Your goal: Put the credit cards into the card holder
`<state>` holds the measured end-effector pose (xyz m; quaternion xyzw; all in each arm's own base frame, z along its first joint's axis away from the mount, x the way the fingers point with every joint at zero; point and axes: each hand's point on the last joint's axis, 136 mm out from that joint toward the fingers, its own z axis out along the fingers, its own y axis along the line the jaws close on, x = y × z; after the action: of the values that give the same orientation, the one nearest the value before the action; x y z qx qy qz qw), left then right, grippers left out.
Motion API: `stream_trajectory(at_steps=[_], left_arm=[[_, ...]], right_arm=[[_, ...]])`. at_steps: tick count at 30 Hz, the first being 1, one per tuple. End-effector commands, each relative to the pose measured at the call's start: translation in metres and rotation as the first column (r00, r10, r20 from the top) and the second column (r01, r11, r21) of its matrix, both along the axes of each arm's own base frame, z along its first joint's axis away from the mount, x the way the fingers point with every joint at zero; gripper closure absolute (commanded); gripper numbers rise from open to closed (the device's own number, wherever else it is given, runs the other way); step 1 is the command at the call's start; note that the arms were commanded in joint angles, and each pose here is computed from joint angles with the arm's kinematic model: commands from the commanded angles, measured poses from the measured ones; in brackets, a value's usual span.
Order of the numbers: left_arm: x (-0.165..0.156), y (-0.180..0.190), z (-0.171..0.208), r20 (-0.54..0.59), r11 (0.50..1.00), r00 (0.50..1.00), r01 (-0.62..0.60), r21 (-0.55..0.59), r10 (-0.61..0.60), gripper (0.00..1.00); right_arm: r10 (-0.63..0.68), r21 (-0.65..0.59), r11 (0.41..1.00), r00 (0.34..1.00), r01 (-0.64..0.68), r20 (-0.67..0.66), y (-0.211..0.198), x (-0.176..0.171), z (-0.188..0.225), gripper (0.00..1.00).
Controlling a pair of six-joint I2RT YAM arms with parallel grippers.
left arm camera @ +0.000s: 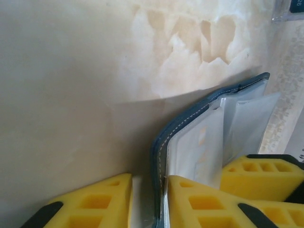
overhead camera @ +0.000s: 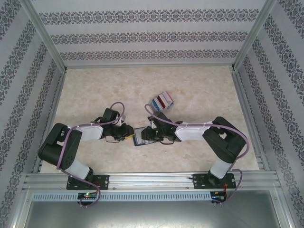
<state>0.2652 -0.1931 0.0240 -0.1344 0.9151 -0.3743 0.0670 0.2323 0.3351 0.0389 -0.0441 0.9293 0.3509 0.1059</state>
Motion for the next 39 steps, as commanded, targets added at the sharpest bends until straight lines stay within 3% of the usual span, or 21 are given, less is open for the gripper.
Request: stream_trajectory(at_steps=[1, 5, 11, 18, 30, 33, 39], left_arm=[[-0.005, 0.004, -0.001, 0.002, 1.0, 1.0, 0.002, 0.022, -0.002, 0.8], [-0.005, 0.004, -0.005, 0.0, 1.0, 1.0, 0.01, 0.029, -0.01, 0.91], [-0.007, 0.001, -0.011, -0.018, 1.0, 1.0, 0.018, 0.014, -0.018, 0.96], [-0.008, 0.002, -0.01, -0.015, 1.0, 1.0, 0.019, 0.019, -0.019, 1.0], [-0.006, 0.002, -0.012, -0.008, 1.0, 1.0, 0.015, 0.019, -0.015, 1.0], [-0.006, 0.002, -0.011, -0.011, 1.0, 1.0, 0.018, 0.025, -0.018, 1.0], [-0.003, 0.003, -0.01, -0.006, 0.999, 1.0, 0.031, 0.043, -0.031, 1.0]], right_arm=[[0.01, -0.073, 0.997, 0.998, -0.006, 0.067, -0.011, 0.006, 0.01, 0.69], [0.018, -0.125, 0.992, 0.998, -0.009, 0.067, -0.016, 0.006, 0.001, 0.69], [0.042, -0.147, 0.988, 0.999, -0.037, 0.029, -0.009, 0.001, -0.014, 0.68], [0.064, -0.177, 0.982, 0.998, -0.059, 0.02, -0.005, -0.002, -0.018, 0.79], [0.167, -0.106, 0.981, 0.984, -0.16, 0.056, 0.018, -0.009, -0.005, 0.87], [0.173, -0.105, 0.981, 0.983, -0.166, 0.067, 0.017, -0.009, -0.001, 0.86], [0.162, -0.185, 0.974, 0.973, -0.132, 0.163, -0.005, -0.001, 0.022, 0.75]])
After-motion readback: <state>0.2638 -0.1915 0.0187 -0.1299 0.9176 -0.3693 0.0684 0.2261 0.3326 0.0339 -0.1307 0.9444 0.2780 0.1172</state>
